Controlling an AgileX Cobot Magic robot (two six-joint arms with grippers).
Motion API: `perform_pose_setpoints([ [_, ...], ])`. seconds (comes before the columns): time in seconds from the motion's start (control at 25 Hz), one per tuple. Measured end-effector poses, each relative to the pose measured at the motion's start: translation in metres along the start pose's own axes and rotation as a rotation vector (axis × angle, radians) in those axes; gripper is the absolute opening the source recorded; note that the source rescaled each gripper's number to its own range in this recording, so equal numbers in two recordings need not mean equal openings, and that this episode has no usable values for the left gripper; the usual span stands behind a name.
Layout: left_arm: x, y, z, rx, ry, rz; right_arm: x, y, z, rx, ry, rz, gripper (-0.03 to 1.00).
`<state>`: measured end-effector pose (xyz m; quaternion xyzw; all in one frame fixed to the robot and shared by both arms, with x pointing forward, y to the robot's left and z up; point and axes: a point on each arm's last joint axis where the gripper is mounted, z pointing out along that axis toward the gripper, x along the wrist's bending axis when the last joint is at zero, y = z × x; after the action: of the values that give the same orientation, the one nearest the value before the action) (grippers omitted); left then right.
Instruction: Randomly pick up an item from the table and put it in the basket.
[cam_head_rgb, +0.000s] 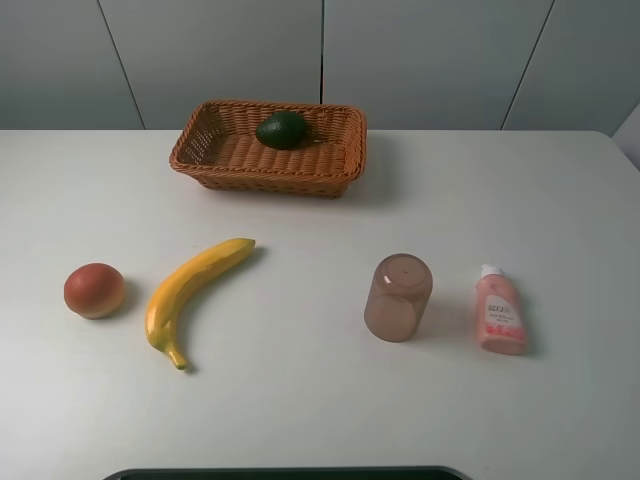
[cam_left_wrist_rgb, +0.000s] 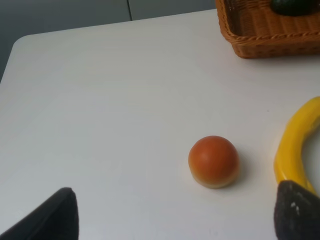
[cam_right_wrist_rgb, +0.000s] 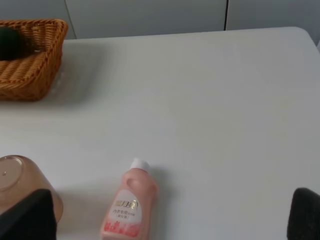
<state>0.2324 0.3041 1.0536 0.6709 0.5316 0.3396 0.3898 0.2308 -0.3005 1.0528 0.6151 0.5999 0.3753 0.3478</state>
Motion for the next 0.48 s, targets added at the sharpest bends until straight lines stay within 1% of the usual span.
perform_pose_setpoints([
  [0.48,0.0,0.0,0.0,0.0,0.0,0.0,0.0004,0.0,0.0,0.0,0.004,-0.036,1.0],
])
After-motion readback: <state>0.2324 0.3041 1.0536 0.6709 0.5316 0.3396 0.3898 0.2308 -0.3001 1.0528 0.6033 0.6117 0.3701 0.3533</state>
